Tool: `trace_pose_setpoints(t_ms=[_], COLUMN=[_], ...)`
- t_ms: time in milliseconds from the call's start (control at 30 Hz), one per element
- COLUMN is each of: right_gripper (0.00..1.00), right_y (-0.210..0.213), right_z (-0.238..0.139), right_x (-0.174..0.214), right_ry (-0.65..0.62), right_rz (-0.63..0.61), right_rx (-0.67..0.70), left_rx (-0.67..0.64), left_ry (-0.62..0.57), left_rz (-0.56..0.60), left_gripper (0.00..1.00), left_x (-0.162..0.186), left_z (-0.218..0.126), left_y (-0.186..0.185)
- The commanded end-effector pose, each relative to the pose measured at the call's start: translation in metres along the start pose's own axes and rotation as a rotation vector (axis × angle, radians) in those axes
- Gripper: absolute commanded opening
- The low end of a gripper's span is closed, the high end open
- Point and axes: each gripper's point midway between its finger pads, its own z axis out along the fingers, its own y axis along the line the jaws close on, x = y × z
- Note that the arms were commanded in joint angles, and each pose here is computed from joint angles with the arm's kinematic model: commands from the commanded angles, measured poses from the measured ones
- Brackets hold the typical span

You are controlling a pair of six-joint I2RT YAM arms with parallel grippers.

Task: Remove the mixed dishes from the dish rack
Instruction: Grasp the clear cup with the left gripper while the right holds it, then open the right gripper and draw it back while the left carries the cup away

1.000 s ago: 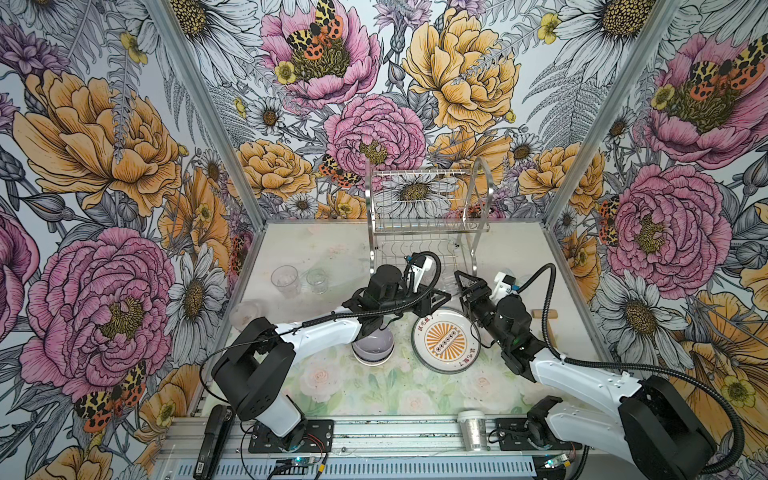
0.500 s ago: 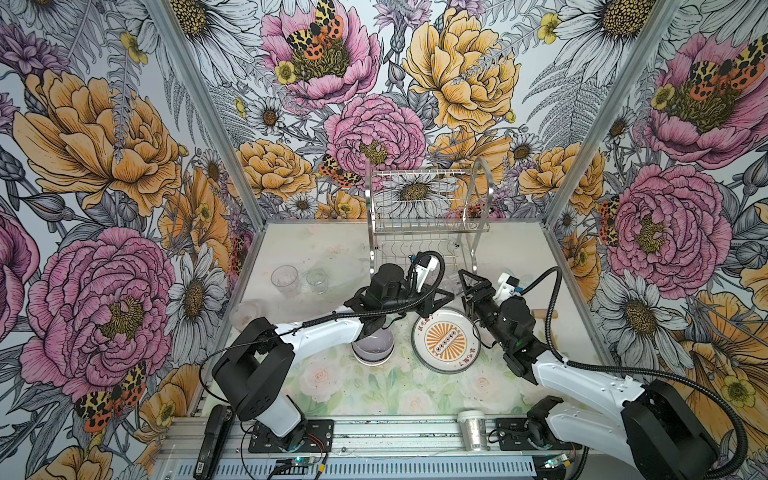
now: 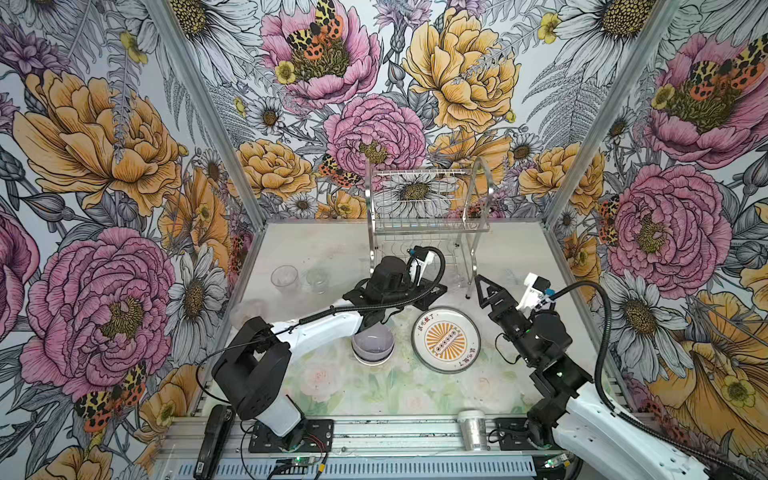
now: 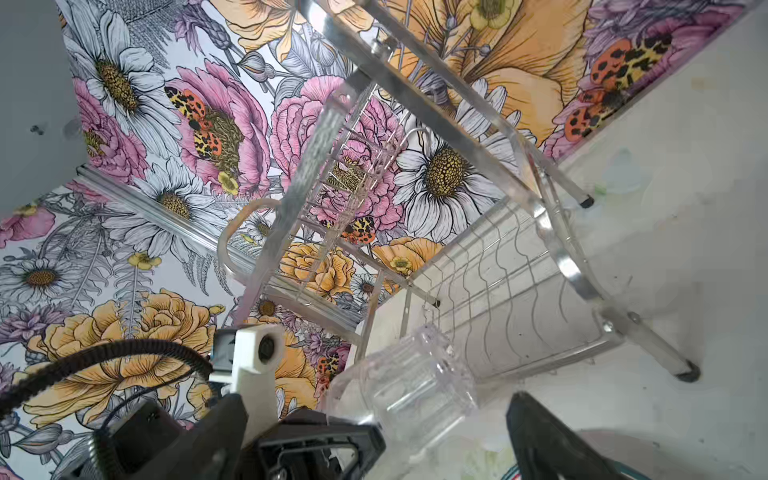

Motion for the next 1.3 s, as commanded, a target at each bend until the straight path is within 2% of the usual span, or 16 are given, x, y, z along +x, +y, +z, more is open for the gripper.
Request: trace_pose_setpoints(t_ms=[0, 133, 300, 467, 667, 800, 933, 1100, 1267], right_gripper=[1.0, 1.0, 1.0, 1.0, 1.0, 1.0, 1.0, 1.0, 1.0], right_y=[-0.006, 0.001, 0.001, 0.001, -0.004, -0.001, 0.011, 0.028, 0.045], right_z=[-0.016, -0.026, -0.019, -0.004, 0.004, 0.003, -0.002, -0.006, -0.007], right_x=[-0.008, -0.01, 0.003, 0.022, 0.032, 0.031, 0.024, 0.019, 0.028], right_ry=[0.024, 0.044, 0.125, 0.239, 0.291, 0.275, 0.217, 0.162, 0.175], right_rz=[-0.277, -0.456, -0.619, -0.776, -0.905, -0.952, -0.979, -0.989, -0.988], right_rx=[0.085, 0.065, 0.043, 0.02, 0.013, -0.008, -0.054, -0.127, -0.23], left_rx=[-0.039, -0.101, -0.192, -0.255, -0.379, -0.47, -0.606, -0.691, -0.736], left_ry=[-0.088, -0.111, -0.134, -0.164, -0.212, -0.279, -0.291, -0.214, -0.109], left_rz=[0.11, 0.178, 0.274, 0.258, 0.24, 0.188, 0.156, 0.11, -0.003], left_gripper=[0.0, 0.0, 0.0, 0.0, 0.0, 0.0, 0.0, 0.0, 0.0], left_x=[-0.035, -0.049, -0.057, -0.061, -0.058, -0.056, -0.051, -0.047, -0.042], left_z=[-0.008, -0.019, -0.043, -0.076, -0.129, -0.17, -0.211, -0.24, -0.256], left_y=[-0.014, -0.025, -0.041, -0.046, -0.048, -0.037, -0.018, 0.005, 0.039])
